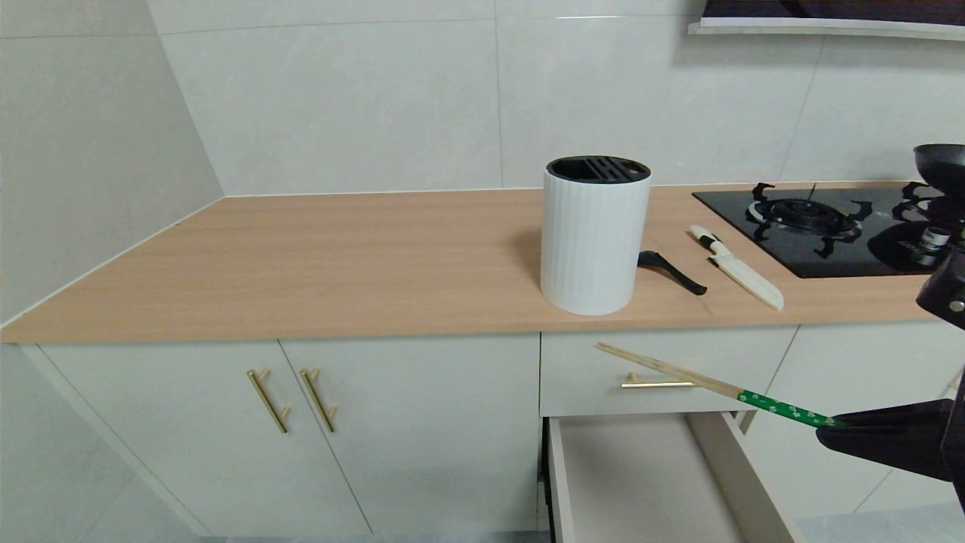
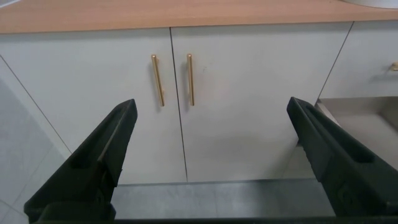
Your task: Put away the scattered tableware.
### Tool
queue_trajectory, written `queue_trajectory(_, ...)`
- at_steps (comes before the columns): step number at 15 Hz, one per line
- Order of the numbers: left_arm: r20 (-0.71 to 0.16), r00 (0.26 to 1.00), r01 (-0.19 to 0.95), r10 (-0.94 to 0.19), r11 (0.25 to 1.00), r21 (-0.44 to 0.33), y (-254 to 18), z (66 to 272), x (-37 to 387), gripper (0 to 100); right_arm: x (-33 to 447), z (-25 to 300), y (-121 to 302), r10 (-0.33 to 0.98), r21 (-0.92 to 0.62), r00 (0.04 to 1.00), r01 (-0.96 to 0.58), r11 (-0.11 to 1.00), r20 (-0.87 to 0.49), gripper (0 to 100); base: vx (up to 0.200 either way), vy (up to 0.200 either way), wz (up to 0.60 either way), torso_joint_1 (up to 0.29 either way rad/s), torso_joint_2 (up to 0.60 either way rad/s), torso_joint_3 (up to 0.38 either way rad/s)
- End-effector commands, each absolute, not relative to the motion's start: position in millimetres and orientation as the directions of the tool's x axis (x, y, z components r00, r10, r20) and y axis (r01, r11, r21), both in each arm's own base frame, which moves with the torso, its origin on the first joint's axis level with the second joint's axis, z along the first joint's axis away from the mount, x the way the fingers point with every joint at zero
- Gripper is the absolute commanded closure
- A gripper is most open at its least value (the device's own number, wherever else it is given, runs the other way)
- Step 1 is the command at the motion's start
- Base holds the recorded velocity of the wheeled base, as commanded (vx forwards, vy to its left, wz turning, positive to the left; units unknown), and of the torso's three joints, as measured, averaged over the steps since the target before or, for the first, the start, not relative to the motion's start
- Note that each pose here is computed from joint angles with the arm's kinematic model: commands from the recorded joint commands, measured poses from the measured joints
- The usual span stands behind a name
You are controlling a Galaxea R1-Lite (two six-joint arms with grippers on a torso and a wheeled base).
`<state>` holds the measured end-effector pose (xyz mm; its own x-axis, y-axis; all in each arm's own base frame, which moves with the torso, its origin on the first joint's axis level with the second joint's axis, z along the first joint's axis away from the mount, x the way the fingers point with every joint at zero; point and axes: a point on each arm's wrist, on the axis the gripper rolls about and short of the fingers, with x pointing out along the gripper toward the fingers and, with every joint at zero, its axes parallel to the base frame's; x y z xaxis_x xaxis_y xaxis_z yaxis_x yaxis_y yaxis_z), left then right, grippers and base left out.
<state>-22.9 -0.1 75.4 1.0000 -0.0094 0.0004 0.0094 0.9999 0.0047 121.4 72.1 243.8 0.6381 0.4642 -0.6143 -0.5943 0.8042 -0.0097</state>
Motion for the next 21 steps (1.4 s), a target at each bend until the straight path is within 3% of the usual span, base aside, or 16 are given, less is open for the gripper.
queue_trajectory(1,-0.002,1.000,0.009,-0.009,1.000,0.005,-0.1,75.3,-22.8,0,124.9,240.5,74.5,0.459,-0.007,0.625,-0.597,0.802,-0.631,100,0.000,0.000,0.00,-0.154,0.38,0.212)
queue_trajectory(16,-0.002,1.000,0.009,-0.009,1.000,0.005,-0.1,75.3,-22.8,0,128.0,236.9,76.1,0.453,-0.011,0.627,-0.593,0.805,-0.634,100,0.000,0.000,0.00,-0.159,0.46,0.293)
queue_trajectory(21,0.000,1.000,0.009,-0.009,1.000,0.005,-0.1,75.7,-22.9,0,130.5,235.8,77.2,0.447,-0.012,0.625,-0.590,0.807,-0.640,100,0.000,0.000,0.00,-0.029,0.15,0.104)
